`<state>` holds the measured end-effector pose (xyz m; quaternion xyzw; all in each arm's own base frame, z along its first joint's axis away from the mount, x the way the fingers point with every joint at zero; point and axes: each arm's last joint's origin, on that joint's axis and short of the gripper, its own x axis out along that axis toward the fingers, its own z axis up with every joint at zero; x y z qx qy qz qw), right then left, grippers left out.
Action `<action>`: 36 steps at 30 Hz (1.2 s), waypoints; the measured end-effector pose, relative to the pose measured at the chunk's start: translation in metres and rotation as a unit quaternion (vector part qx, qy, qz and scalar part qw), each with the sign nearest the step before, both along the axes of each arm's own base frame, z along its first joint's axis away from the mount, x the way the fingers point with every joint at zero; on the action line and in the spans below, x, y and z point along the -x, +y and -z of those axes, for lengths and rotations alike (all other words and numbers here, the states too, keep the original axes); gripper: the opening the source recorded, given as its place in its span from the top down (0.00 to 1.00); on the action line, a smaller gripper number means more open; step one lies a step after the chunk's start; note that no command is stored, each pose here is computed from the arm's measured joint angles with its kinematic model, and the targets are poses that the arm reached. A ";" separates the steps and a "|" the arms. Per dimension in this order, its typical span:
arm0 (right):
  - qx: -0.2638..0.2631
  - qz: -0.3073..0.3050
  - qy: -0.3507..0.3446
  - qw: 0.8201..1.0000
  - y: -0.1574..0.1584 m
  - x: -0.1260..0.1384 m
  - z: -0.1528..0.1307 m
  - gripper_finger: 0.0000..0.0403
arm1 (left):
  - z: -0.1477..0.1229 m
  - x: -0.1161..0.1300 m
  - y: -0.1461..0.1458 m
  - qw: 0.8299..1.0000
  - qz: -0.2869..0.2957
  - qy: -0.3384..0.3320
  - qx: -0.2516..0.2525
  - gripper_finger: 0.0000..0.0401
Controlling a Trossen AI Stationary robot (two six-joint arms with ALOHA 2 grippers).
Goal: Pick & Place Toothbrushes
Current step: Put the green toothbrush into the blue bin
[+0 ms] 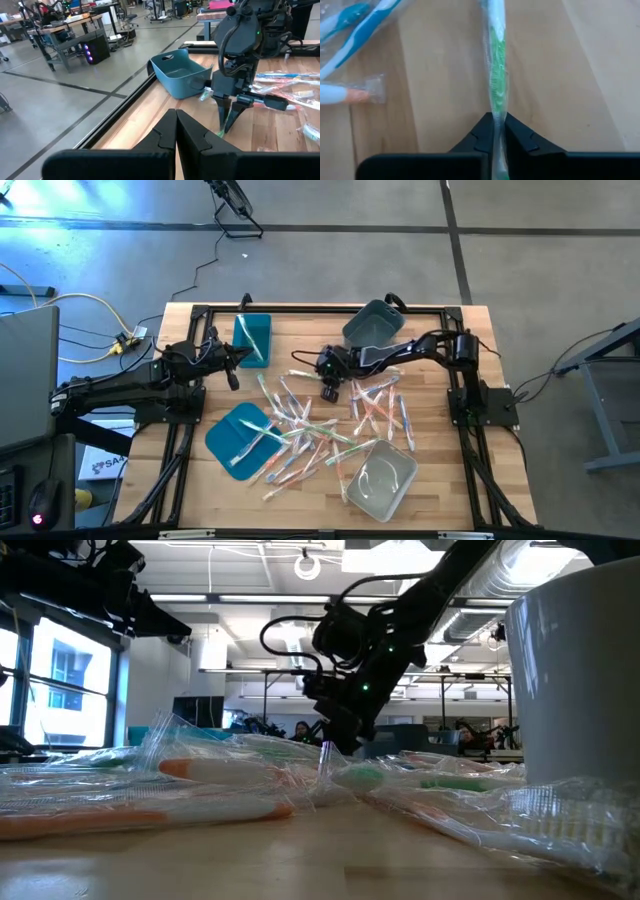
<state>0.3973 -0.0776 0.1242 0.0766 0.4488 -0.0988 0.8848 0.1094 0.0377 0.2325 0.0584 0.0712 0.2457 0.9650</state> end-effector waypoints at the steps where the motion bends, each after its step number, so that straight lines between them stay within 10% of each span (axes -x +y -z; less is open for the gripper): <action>1: 0.001 -0.006 0.001 1.000 0.001 0.001 -0.001 0.97 | 0.000 0.000 0.000 1.000 0.000 0.000 0.000 1.00; 23: 0.098 -0.017 -0.199 0.975 0.003 0.067 -0.182 0.99 | 0.000 0.000 0.000 1.000 0.002 -0.001 0.002 1.00; 36: 0.100 -0.001 -0.161 0.982 -0.004 0.107 -0.204 0.99 | 0.000 0.000 0.000 1.000 0.002 -0.001 0.001 1.00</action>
